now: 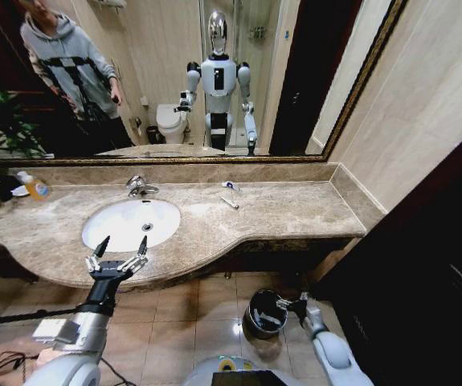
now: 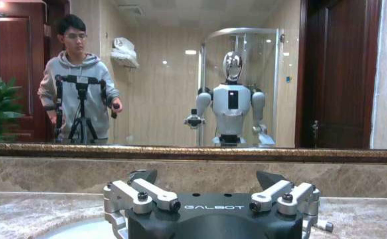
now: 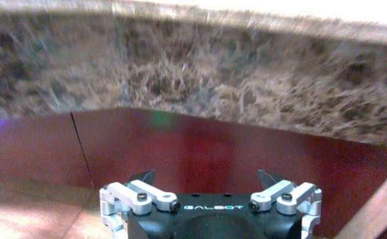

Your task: Pick up the trash from the sink and place it in the trash bin.

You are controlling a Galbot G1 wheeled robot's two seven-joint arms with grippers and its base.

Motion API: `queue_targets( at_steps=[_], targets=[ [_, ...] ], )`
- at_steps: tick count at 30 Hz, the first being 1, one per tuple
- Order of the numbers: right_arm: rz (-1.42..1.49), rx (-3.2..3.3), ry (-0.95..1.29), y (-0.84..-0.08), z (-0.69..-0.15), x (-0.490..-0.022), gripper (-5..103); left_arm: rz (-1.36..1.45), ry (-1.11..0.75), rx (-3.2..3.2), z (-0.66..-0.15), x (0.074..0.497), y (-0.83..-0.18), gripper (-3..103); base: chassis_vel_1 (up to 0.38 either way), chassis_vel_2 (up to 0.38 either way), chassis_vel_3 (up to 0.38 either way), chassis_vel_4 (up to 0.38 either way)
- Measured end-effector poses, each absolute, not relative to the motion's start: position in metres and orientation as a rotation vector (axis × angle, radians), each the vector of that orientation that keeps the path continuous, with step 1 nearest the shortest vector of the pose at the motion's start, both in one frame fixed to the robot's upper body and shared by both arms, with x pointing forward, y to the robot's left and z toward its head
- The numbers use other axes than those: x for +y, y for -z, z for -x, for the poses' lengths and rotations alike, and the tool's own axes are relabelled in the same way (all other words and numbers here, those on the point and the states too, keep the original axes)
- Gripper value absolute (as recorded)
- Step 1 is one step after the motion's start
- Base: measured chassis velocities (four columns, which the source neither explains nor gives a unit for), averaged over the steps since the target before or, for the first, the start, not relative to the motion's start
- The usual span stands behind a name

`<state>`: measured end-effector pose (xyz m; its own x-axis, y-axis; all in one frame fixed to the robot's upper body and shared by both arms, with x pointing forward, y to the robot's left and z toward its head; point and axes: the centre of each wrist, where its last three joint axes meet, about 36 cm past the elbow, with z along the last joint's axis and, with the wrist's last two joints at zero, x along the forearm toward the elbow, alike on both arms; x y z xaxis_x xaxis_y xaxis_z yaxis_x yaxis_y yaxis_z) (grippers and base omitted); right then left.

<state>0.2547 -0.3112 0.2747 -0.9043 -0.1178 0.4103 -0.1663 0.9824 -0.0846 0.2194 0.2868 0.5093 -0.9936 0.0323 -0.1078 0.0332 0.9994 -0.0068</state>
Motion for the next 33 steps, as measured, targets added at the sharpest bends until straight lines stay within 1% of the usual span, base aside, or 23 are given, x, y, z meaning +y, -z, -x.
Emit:
queue_targets(
  at_steps=[1,4,6,8,10,11,14,16,19,20,22,24,27,28,31,32,33],
  targets=[
    [-0.203,-2.714,-0.164,-0.275,-0.255,-0.311,100,-0.050,0.013,3.033,-0.219,0.287,-0.509,100,0.000,0.000,0.000,0.000],
    [-0.184,-2.793,-0.124,-0.314,-0.235,-0.302,100,-0.050,0.013,3.033,-0.219,0.287,-0.509,100,0.000,0.000,0.000,0.000],
    [-0.181,-2.812,-0.113,-0.323,-0.231,-0.300,100,-0.050,0.013,3.033,-0.219,0.287,-0.509,100,0.000,0.000,0.000,0.000],
    [-0.185,-2.880,-0.072,-0.354,-0.225,-0.292,100,-0.050,0.013,3.033,-0.219,0.287,-0.509,100,0.000,0.000,0.000,0.000],
    [-0.192,-2.904,-0.059,-0.363,-0.225,-0.289,100,-0.050,0.013,3.033,-0.219,0.287,-0.509,100,0.000,0.000,0.000,0.000],
    [-0.216,-2.959,-0.037,-0.384,-0.227,-0.282,100,-0.050,0.013,3.033,-0.219,0.287,-0.509,100,0.000,0.000,0.000,0.000],
    [-0.267,-3.024,-0.008,-0.410,-0.234,-0.274,100,-0.050,0.013,3.033,-0.219,0.287,-0.509,100,0.000,0.000,0.000,0.000],
    [-0.335,-3.075,0.002,-0.433,-0.248,-0.268,100,-0.050,0.013,3.033,-0.219,0.287,-0.509,100,0.000,0.000,0.000,0.000],
    [-0.391,-3.100,0.007,-0.444,-0.264,-0.266,100,-0.050,0.013,3.033,-0.219,0.287,-0.509,100,0.000,0.000,0.000,0.000],
    [-0.441,-3.112,0.004,-0.452,-0.280,-0.266,100,-0.050,0.013,3.033,-0.219,0.287,-0.509,100,0.000,0.000,0.000,0.000],
    [-0.514,-3.103,-0.025,-0.452,-0.309,-0.270,100,-0.050,0.013,3.033,-0.219,0.287,-0.509,100,0.000,0.000,0.000,0.000],
    [-0.539,-3.093,-0.042,-0.449,-0.318,-0.271,100,-0.050,0.013,3.033,-0.219,0.287,-0.509,100,0.000,0.000,0.000,0.000],
    [-0.611,-3.068,-0.118,-0.441,-0.367,-0.274,100,-0.050,0.013,3.033,-0.219,0.287,-0.509,100,0.000,0.000,0.000,0.000],
    [-0.611,-3.068,-0.118,-0.441,-0.367,-0.274,100,-0.050,0.013,3.033,-0.219,0.287,-0.509,100,0.000,0.000,0.000,0.000],
    [-0.661,-3.055,-0.146,-0.442,-0.410,-0.265,100,-0.050,0.013,3.033,-0.219,0.287,-0.509,100,0.000,0.000,0.000,0.000],
    [-0.703,-3.030,-0.147,-0.441,-0.430,-0.253,100,-0.050,0.013,3.033,-0.219,0.287,-0.509,100,0.000,0.000,0.000,0.000],
    [-0.703,-3.030,-0.147,-0.441,-0.430,-0.253,100,-0.050,0.013,3.033,-0.219,0.287,-0.509,100,0.000,0.000,0.000,0.000]
  ],
)
